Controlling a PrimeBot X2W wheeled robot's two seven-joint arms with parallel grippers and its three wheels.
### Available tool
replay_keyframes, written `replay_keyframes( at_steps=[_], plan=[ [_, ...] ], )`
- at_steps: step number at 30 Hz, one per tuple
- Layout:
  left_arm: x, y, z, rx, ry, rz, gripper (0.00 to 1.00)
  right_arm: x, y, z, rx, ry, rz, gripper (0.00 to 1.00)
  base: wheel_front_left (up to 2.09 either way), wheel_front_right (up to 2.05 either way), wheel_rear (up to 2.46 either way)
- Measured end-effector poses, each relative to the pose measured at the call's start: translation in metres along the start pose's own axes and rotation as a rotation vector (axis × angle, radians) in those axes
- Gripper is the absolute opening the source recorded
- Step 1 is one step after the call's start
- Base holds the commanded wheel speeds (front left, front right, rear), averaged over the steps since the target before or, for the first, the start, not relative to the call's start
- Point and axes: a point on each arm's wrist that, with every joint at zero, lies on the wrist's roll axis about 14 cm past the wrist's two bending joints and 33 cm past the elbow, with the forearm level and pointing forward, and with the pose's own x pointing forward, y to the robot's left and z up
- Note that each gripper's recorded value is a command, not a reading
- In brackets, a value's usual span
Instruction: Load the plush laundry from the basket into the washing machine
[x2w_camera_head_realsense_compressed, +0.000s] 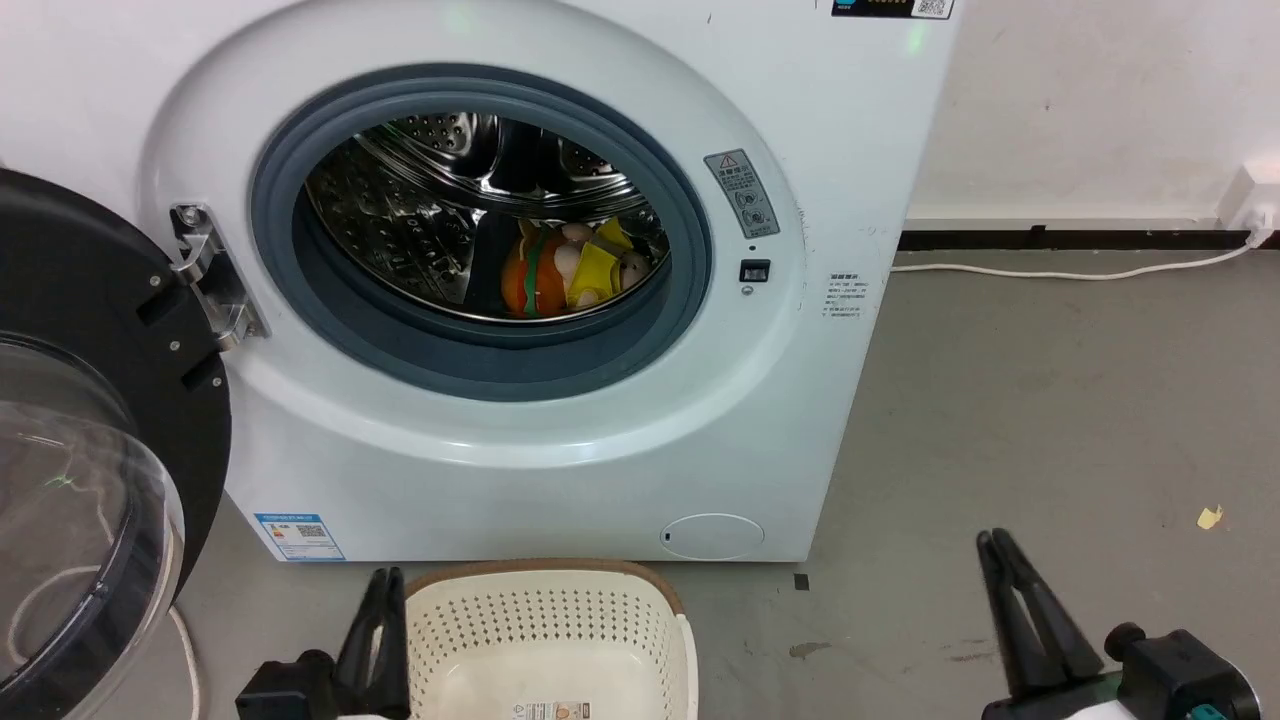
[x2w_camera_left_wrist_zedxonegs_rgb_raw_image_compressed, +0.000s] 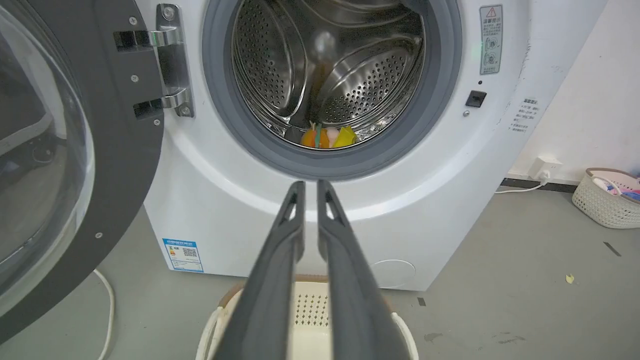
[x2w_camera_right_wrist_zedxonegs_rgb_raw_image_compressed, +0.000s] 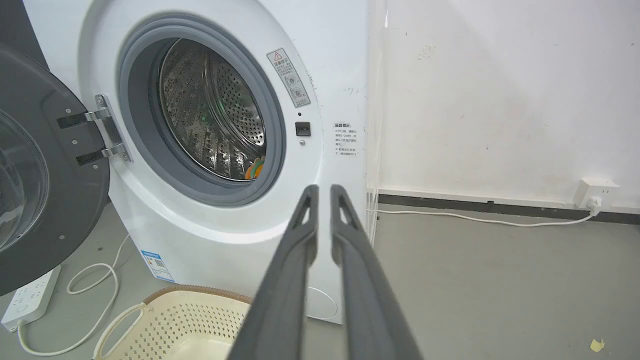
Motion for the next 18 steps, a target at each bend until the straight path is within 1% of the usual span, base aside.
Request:
replay_keyframes(
  at_steps=[18],
  plan=[
    [0.0008, 0.002, 0.0, 0.024, 0.017, 0.001, 0.0, 0.0019, 0.0001, -0.0045, -0.011, 0.033, 0.003, 0.0, 0.0, 0.0, 0.0]
  ],
)
